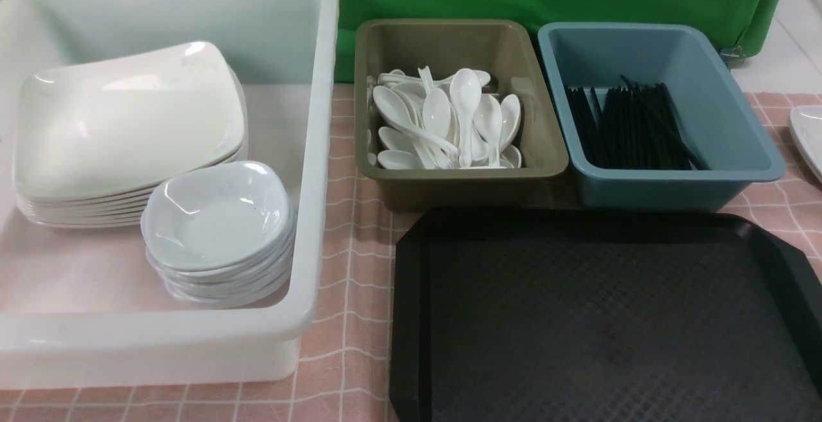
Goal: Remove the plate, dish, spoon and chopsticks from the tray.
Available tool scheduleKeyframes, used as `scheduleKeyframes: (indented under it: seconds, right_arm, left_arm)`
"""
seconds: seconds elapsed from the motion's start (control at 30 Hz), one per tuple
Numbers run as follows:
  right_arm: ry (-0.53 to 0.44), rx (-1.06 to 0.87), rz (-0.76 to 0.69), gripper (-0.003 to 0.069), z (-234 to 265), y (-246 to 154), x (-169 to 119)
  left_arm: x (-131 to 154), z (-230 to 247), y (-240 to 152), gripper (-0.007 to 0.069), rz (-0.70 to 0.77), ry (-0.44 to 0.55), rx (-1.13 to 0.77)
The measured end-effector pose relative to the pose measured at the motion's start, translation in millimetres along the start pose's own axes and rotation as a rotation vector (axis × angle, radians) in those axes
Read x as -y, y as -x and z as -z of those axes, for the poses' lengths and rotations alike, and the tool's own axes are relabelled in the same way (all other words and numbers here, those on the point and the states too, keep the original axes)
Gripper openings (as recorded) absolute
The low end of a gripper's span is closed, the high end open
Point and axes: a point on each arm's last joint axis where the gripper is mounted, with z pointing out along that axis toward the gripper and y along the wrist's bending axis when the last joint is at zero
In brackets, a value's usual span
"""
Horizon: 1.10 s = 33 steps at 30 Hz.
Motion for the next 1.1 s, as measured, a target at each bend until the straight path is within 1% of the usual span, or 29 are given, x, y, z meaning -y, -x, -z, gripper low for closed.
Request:
scheduleKeyframes:
  seconds: [0.07,0.13,0.17,0.2,0.23,0.3,0.33,0.37,0.4,0.43,0.47,0.53,0.57,0.63,0.67,0.73,0.87,1.1]
  right_arm:
    - [-0.004,-0.045,0.023,0.003,17,5,-2]
    - [-0.03,-0.054,0.048,0.003,37,12,-2]
    - [-0.033,-0.061,0.049,0.003,37,11,-2]
    - [-0.053,-0.053,0.062,0.003,46,14,-1]
    - [-0.089,-0.018,0.086,0.003,62,15,-1]
    - [-0.122,0.038,0.104,0.003,77,10,-1]
    - [-0.122,0.044,0.104,0.003,78,10,-1]
    - [-0.135,0.098,0.105,0.003,88,-1,-3]
    - [-0.139,0.126,0.102,0.003,90,-4,-3]
    - [-0.14,0.138,0.101,0.003,90,-7,-4]
    - [-0.146,0.223,0.088,0.003,90,-16,-4]
    - [-0.147,0.275,0.086,0.003,85,-22,-4]
    - [-0.148,0.355,0.082,0.003,75,-29,-3]
    - [-0.147,0.425,0.075,0.003,55,-32,0]
    - [-0.149,0.44,0.076,0.003,55,-31,0]
    - [-0.153,0.48,0.066,0.003,33,-34,4]
    - [-0.157,0.5,0.059,0.003,17,-38,7]
    - [-0.154,0.456,0.052,0.0034,0,-48,9]
  left_arm:
    - [21,19,9,0.0035,-0.036,-0.063,-0.006]
    - [48,37,14,0.0005,-0.096,-0.127,-0.016]
    - [51,38,15,0.0003,-0.104,-0.132,-0.01]
    - [66,46,14,-0.0003,-0.146,-0.162,-0.02]
    - [91,58,8,-0.0008,-0.216,-0.208,-0.044]
    - [118,68,-4,-0.0011,-0.31,-0.243,-0.076]
    - [121,68,-6,-0.0011,-0.316,-0.248,-0.083]
    - [144,76,-22,-0.0011,-0.427,-0.254,-0.113]
    - [152,79,-28,-0.0011,-0.471,-0.252,-0.125]
    - [153,79,-30,-0.0011,-0.482,-0.251,-0.128]
    - [167,84,-42,-0.0011,-0.561,-0.249,-0.143]
    - [177,87,-49,-0.0011,-0.606,-0.257,-0.148]
    - [188,91,-58,-0.0011,-0.651,-0.274,-0.152]
    - [198,94,-67,-0.0011,-0.688,-0.297,-0.161]
    - [199,94,-67,-0.0011,-0.691,-0.298,-0.161]
    - [208,95,-76,-0.0011,-0.725,-0.318,-0.18]
    - [213,96,-82,-0.0008,-0.744,-0.331,-0.197]
    - [213,97,-83,-0.0003,-0.744,-0.334,-0.203]
